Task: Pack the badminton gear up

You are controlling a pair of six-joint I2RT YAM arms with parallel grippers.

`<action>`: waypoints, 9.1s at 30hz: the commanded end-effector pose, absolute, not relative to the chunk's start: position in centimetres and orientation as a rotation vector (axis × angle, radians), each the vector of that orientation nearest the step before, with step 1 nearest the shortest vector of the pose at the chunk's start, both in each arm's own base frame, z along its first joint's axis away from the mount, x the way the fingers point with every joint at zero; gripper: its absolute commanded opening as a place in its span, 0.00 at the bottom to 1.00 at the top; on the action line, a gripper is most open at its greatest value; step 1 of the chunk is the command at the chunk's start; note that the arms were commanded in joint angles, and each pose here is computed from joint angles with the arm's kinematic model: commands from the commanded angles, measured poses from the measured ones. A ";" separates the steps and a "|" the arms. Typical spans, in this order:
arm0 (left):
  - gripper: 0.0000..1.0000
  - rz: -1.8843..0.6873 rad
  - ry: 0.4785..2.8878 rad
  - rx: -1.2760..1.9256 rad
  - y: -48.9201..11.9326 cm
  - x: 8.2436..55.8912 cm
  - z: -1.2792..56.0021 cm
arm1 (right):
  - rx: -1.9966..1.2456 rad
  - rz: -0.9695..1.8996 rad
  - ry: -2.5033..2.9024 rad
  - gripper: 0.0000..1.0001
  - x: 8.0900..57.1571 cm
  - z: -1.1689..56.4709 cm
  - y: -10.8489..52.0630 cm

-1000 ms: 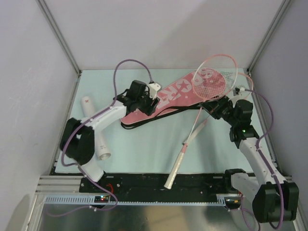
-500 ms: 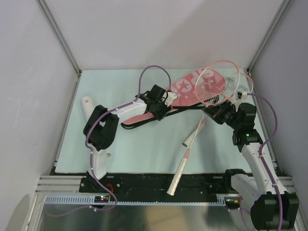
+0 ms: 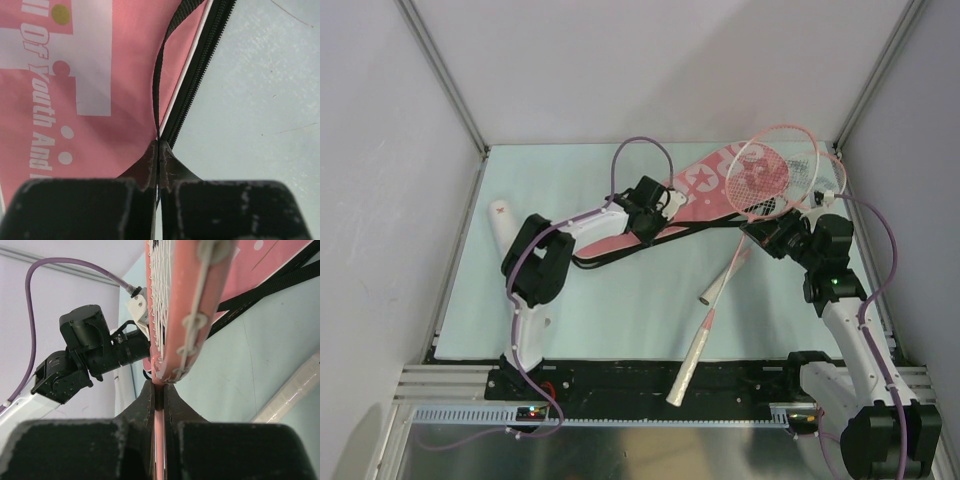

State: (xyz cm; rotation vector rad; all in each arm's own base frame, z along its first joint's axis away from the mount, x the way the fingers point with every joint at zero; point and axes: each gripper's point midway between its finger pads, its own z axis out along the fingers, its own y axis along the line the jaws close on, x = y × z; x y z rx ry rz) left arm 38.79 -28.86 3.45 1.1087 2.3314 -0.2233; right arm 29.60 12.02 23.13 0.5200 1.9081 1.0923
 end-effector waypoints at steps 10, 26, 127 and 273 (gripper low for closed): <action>0.00 -0.626 2.267 0.752 -30.7 40.9 12.1 | 0.519 1.046 1.908 0.00 29.7 22.5 11.5; 0.05 -0.742 2.356 0.724 -31.5 32.7 9.0 | 0.546 1.027 1.918 0.00 29.9 21.6 11.2; 0.00 -0.816 2.356 0.055 -27.1 31.8 13.6 | 0.710 1.189 2.218 0.00 23.5 11.4 20.5; 0.00 -0.466 2.091 0.640 -25.9 23.7 11.6 | 0.550 1.530 2.050 0.00 35.6 14.3 29.4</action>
